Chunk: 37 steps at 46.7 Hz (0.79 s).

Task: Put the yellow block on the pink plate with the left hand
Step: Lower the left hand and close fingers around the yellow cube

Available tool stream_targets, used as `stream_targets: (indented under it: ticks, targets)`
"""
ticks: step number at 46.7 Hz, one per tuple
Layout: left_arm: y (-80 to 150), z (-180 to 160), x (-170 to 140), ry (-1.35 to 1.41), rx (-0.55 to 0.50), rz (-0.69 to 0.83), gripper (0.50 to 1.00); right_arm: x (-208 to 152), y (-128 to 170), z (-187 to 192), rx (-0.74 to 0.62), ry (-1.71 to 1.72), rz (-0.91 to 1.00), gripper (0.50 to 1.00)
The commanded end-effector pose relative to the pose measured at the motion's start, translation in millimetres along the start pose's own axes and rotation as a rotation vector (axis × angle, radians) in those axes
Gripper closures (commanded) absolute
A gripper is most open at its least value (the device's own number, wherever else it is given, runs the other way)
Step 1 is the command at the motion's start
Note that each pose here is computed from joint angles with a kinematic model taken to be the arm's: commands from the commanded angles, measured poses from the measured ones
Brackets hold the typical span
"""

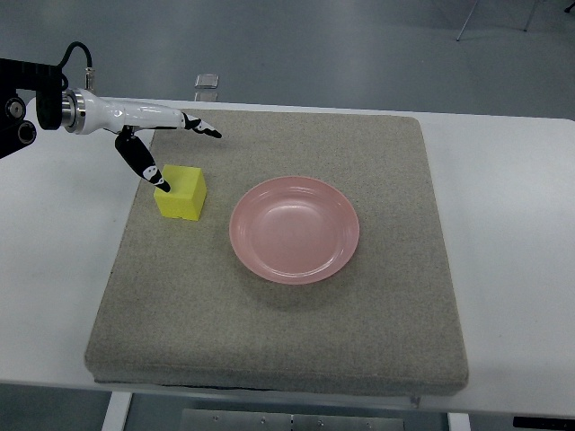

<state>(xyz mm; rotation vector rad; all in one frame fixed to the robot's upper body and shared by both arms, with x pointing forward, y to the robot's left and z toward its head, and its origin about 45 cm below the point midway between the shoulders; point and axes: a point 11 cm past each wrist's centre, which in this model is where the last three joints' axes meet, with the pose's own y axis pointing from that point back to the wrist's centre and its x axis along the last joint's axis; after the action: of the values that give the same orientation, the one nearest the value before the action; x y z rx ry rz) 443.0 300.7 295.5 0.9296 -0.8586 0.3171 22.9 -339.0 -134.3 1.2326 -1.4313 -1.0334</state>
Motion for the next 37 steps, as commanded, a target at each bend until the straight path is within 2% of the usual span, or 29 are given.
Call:
stream_targets:
  ticks: [1,14,28,34,37]
  targets:
    - [4,-1,-5,-0.027,-0.006,-0.019,0.512,0,0,-1,0.001,0.0,0.0,0.576]
    - [-3,-4,-32,-0.004,-0.018,-0.067,0.512,0,0,0,0.0,0.0,0.0,0.576]
    - [-4,-3,-28,-0.008,-0.02,-0.051,0.51,0,0,-1,0.001,0.0,0.0,0.576]
    - [-4,-3,-28,-0.013,-0.02,-0.054,0.527,0,0,0,0.0,0.0,0.0,0.576]
    - [-4,-4,-30,-0.019,-0.017,-0.06,0.563,0,0,0,0.0,0.0,0.0,0.576]
